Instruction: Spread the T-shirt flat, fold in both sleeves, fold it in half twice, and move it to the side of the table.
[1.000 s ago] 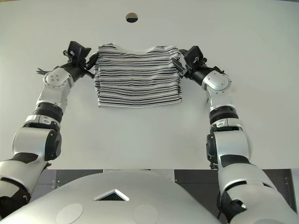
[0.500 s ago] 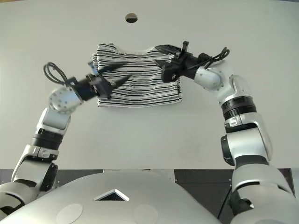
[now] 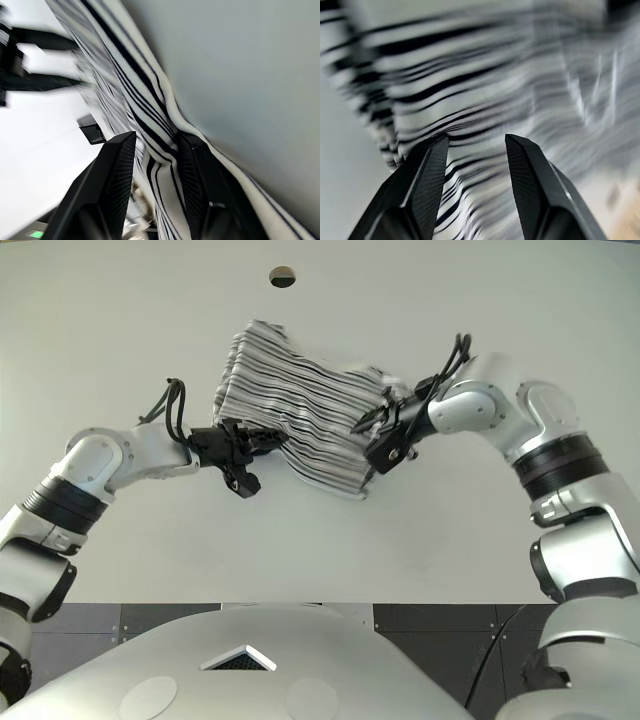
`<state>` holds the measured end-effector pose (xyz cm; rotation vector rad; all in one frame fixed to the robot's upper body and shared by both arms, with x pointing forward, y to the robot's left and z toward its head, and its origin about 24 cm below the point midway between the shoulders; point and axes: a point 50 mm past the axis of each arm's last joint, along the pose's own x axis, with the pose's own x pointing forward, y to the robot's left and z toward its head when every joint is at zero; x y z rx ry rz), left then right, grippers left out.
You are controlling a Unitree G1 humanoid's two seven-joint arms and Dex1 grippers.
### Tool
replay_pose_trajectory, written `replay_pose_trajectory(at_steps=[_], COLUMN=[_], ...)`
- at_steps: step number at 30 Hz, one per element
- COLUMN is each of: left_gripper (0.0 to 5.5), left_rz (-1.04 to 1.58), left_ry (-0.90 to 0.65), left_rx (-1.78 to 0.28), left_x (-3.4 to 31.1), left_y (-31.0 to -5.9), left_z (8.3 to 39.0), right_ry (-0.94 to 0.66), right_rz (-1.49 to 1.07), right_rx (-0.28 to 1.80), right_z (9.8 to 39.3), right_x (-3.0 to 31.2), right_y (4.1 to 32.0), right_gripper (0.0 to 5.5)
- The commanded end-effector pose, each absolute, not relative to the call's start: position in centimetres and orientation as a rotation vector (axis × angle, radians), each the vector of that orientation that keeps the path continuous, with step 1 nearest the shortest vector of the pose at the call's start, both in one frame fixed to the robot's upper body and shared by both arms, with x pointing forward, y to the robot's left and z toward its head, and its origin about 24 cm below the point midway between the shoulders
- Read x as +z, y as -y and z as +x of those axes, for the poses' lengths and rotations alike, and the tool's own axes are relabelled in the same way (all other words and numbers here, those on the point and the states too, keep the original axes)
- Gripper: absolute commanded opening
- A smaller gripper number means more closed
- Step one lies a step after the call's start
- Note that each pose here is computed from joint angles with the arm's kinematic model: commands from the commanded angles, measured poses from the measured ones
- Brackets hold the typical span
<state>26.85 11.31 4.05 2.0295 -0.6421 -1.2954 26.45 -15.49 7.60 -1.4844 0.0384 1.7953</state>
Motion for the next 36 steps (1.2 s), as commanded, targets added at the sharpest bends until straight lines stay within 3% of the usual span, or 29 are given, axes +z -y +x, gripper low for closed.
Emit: replay_pose_trajectory(at_steps=[1,6,9,12,15,17,19,24,29,32,36], left_gripper=[1.54,1.54,1.54,1.54,1.54,1.54,1.54,2.32,3.07,3.46,3.46], left_rz=[2.247,2.284,2.266,2.005,1.436,1.198,1.134,1.066,0.982,1.003,1.082], left_ry=[0.491,0.655,0.669,0.681,0.691,0.642,0.556,0.214,0.067,0.005,-0.023], left_rx=[-1.414,-1.372,-1.301,-1.133,-0.939,-0.901,-0.937,-1.093,-1.233,-1.29,-1.336], left_x=[1.3,2.9,4.0,5.6,8.5,9.5,8.9,4.7,1.1,-0.1,-0.4], left_y=[-15.6,-15.9,-16.6,-16.7,-15.7,-16.6,-18.2,-21.8,-20.7,-20.4,-20.4], left_z=[27.6,28.2,28.6,28.2,26.7,25.4,23.9,19.0,15.2,13.9,13.5], right_ry=[-0.068,-0.03,0.013,0.064,0.068,0.028,-0.063,-0.311,-0.35,-0.333,-0.222], right_rz=[-1.153,-1.119,-1.127,-0.969,-0.631,-0.554,-0.597,-0.69,-0.75,-0.867,-1.036], right_rx=[2.057,1.975,1.876,1.756,1.613,1.498,1.412,1.371,1.414,1.481,1.542], right_z=[22.3,23.1,24.1,24.8,25.2,25.6,25.3,22.0,20.7,20.0,19.1], right_x=[6.2,6.6,7.6,9.5,11.5,11.5,10.5,6.9,5.7,4.6,3.0], right_y=[12.4,11.6,12.1,13.0,15.6,18.9,22.3,28.3,28.6,27.7,26.2], right_gripper=[2.09,2.09,2.09,2.09,2.09,2.09,2.09,2.96,3.79,3.84,3.84])
